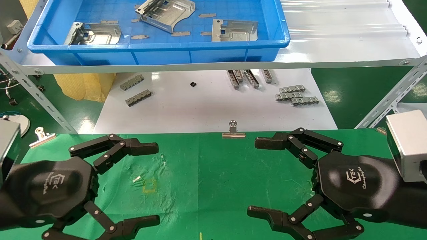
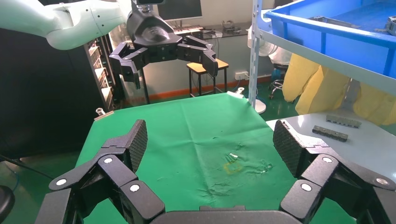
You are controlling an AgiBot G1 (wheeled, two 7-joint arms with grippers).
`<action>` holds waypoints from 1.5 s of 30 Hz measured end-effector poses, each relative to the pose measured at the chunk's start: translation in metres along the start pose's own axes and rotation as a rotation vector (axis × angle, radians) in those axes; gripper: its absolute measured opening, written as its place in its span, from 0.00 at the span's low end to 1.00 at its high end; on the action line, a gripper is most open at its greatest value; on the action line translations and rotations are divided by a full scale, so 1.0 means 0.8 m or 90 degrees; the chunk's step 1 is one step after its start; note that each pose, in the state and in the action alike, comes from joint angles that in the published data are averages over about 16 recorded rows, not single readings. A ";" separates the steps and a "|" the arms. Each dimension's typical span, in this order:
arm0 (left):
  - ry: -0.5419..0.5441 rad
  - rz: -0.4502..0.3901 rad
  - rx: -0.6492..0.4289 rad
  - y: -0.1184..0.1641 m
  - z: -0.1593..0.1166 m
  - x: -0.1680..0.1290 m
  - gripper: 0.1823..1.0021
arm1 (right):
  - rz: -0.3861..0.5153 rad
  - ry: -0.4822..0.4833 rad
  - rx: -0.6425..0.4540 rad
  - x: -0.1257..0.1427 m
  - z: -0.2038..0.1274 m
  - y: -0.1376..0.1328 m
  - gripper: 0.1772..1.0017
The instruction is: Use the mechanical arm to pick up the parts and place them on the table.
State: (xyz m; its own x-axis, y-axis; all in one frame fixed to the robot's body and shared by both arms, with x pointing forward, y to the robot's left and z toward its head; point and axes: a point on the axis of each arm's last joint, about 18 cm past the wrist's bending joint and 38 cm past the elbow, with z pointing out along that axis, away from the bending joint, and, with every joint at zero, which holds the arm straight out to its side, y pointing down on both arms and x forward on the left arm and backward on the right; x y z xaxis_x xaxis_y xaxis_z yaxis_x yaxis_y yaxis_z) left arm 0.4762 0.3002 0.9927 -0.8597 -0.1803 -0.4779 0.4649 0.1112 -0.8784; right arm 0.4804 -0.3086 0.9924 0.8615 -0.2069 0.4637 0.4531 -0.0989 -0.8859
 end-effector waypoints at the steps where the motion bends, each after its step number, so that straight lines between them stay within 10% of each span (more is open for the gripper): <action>1: 0.000 0.000 0.000 0.000 0.000 0.000 1.00 | 0.000 0.000 0.000 0.000 0.000 0.000 1.00; 28: 0.000 0.000 0.000 0.000 0.000 0.000 1.00 | 0.000 0.000 0.000 0.000 0.000 0.000 0.93; 45: 0.000 0.000 0.000 0.000 0.000 0.000 1.00 | 0.000 0.000 0.000 0.000 0.000 0.000 0.55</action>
State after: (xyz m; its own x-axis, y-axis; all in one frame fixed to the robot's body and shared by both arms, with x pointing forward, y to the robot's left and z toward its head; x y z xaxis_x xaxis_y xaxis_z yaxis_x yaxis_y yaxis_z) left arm 0.4762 0.3002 0.9927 -0.8598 -0.1803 -0.4778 0.4649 0.1112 -0.8784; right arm 0.4804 -0.3086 0.9924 0.8615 -0.2069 0.4637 0.4531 -0.0989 -0.8859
